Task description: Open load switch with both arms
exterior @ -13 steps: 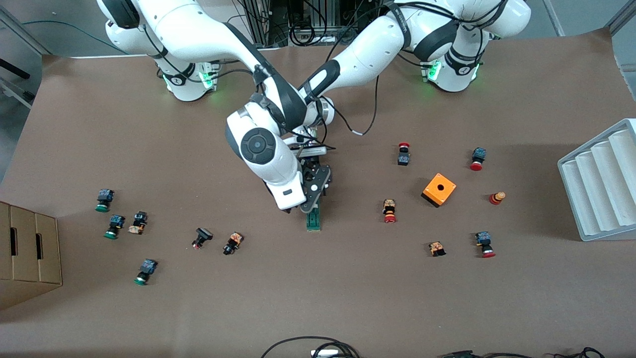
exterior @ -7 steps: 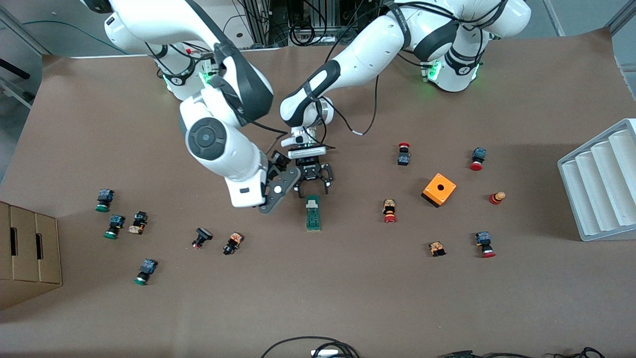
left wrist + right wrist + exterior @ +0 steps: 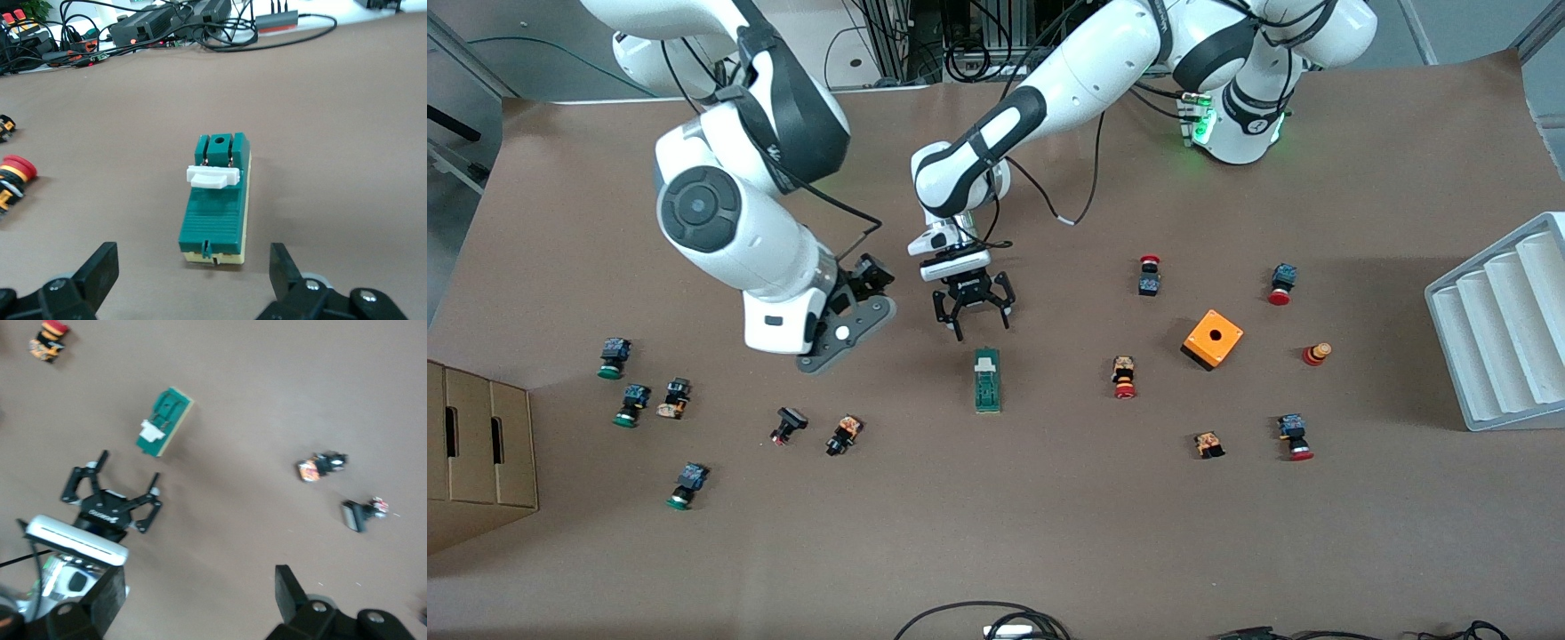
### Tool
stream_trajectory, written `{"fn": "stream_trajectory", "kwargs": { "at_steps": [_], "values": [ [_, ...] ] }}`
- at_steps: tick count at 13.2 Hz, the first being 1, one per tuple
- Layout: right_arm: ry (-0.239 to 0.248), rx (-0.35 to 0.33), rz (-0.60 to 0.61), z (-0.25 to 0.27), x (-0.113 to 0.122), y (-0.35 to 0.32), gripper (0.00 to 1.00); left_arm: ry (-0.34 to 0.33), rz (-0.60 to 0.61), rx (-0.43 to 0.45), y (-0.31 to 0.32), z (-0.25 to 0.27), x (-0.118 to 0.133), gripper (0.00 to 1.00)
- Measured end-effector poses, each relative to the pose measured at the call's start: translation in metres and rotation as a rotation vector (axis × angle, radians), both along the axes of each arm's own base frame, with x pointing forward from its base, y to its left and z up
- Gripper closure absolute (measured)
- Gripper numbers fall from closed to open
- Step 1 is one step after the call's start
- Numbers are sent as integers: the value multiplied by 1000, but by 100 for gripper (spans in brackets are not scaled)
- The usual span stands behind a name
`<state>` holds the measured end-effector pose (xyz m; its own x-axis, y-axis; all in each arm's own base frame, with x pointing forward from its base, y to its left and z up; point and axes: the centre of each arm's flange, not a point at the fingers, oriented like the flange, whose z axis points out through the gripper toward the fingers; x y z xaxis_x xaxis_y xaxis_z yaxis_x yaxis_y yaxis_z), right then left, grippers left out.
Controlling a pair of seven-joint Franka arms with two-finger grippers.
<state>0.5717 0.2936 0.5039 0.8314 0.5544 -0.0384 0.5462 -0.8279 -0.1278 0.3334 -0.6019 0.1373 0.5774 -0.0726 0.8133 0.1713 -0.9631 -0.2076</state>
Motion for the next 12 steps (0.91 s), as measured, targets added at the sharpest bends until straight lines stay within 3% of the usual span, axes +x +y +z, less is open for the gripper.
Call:
{"fn": "stream_trajectory", "kwargs": {
  "at_steps": [4,8,12],
  "values": [
    [6,3,-83,24,15,-66,0,100,-32,101,-1,17,-1,0],
    [18,-86,-158,45,17,-135,0,251,-105,225,-4,55,2,0],
    [31,-114,-267,68,16,-206,0,392,-173,310,0,99,11,0]
  ]
}}
